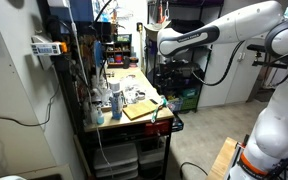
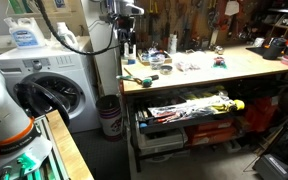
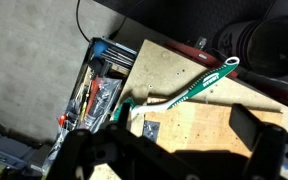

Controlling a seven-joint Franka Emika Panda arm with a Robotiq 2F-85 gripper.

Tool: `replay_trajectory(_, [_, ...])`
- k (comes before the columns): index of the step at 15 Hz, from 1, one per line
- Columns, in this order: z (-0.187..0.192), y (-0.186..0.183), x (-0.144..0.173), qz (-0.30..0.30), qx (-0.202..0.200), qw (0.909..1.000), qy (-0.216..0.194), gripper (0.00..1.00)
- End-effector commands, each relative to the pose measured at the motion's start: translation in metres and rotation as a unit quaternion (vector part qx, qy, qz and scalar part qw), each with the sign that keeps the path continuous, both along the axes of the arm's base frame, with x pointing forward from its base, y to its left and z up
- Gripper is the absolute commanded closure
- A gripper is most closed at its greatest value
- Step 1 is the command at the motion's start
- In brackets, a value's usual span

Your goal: Use the white and green brush to scrub the wooden board

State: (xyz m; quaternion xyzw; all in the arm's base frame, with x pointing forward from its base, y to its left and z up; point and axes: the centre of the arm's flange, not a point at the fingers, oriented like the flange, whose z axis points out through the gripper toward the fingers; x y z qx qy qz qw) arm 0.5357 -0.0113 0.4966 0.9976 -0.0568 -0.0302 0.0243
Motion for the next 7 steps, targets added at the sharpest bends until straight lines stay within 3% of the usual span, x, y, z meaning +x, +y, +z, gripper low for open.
replay_trajectory(1, [0.0,-0.006,-0.03,0.012,-0.007,0.9999,-0.01,0.0])
replay_trajectory(2, [0.0,-0.007,-0.032,0.01,-0.008,0.9999,-0.011,0.0])
replay_trajectory(3, [0.004,-0.003,-0.013,0.002,-0.001,1.0,-0.002,0.0])
replay_trajectory(7, [0.005,-0.003,-0.021,0.002,-0.001,1.0,-0.004,0.0])
